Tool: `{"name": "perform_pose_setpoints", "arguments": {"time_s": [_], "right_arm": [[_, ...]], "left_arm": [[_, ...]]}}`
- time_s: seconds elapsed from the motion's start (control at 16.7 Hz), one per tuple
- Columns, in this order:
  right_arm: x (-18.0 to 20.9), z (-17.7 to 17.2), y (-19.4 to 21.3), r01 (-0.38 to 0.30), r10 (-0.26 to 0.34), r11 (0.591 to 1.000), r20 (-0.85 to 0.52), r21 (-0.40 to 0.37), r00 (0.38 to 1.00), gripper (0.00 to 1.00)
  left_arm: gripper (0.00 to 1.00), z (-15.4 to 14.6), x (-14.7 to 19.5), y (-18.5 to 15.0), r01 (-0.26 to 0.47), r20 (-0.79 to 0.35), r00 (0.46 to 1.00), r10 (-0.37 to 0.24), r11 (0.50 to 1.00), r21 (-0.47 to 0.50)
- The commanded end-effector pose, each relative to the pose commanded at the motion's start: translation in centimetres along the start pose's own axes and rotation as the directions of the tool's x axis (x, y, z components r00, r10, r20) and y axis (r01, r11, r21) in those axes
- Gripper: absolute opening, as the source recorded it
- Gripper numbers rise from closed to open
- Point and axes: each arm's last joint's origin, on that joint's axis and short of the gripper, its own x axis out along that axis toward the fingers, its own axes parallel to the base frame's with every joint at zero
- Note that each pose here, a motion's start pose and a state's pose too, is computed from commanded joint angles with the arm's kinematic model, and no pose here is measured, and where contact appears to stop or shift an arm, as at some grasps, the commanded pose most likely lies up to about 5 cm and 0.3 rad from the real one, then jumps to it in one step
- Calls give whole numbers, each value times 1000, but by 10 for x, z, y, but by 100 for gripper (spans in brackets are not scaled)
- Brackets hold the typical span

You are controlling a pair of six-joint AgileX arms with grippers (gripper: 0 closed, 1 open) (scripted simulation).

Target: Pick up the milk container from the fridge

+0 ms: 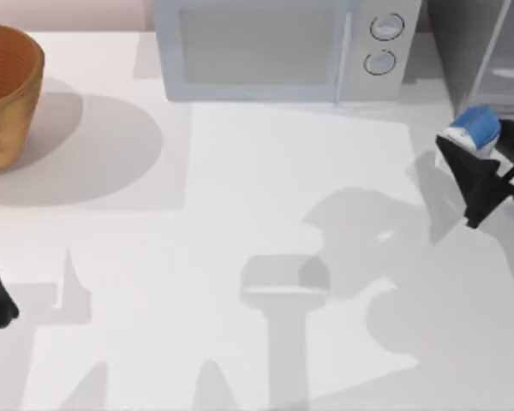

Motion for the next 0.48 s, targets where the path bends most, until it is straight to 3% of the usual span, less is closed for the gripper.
{"name": "perform_pose_setpoints", "arguments": {"time_s": [0.24,0.48], "right_arm": [[4,-26,-6,-30,30,999,11,29,999,0],[5,-30,-8,-36,35,999,18,32,999,0]], "left_arm": [[100,0,0,0,0,0,1000,0,1000,0],[100,0,0,0,0,0,1000,0,1000,0]]}}
